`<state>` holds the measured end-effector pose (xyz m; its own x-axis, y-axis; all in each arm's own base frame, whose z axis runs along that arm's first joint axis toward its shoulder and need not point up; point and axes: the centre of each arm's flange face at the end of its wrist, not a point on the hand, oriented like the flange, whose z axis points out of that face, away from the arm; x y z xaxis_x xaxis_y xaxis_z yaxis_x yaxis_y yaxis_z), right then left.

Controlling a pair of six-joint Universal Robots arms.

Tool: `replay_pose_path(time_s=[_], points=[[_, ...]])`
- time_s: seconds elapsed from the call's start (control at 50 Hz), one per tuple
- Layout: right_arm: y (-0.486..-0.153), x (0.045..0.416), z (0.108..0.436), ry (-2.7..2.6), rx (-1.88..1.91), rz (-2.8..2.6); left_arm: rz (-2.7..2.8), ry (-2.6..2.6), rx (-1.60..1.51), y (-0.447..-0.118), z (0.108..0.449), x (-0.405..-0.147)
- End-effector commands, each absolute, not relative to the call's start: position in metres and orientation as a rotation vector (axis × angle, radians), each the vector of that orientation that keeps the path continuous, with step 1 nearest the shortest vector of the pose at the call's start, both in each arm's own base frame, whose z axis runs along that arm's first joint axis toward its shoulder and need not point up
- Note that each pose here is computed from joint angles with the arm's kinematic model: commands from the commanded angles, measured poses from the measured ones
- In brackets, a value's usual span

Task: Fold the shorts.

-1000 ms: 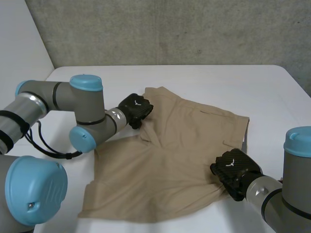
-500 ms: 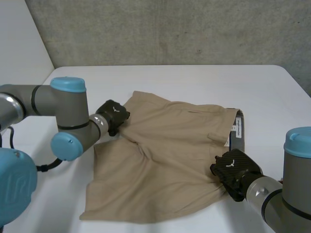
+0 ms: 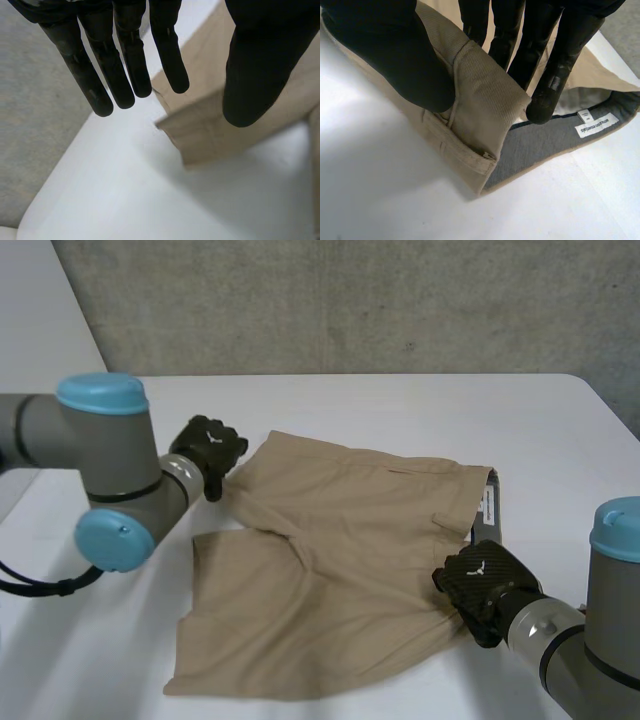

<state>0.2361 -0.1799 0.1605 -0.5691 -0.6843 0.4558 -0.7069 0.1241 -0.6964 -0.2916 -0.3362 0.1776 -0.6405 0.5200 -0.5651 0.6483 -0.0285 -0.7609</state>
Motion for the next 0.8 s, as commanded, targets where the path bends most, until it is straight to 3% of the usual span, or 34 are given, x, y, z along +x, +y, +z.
replay_pose_path(time_s=[0.02,0.14,0.26,0.4,0.62,0.8], points=[[-0.188,0.24,0.168,-2.455,1.292,1.565,-1.822,2.272,1.127,-0.301,0.21,-0.27],[-0.198,0.239,0.173,-2.56,1.146,1.634,-1.786,2.462,0.986,-0.258,0.212,-0.247],[-0.213,0.236,0.176,-2.624,0.981,1.718,-1.67,2.61,0.961,-0.202,0.196,-0.229],[-0.223,0.229,0.178,-2.665,0.85,1.756,-1.573,2.669,0.972,-0.159,0.18,-0.214],[-0.221,0.229,0.175,-2.676,0.849,1.747,-1.429,2.785,0.973,-0.131,0.16,-0.21],[-0.221,0.229,0.174,-2.68,0.851,1.743,-1.416,2.875,0.907,-0.126,0.156,-0.215]])
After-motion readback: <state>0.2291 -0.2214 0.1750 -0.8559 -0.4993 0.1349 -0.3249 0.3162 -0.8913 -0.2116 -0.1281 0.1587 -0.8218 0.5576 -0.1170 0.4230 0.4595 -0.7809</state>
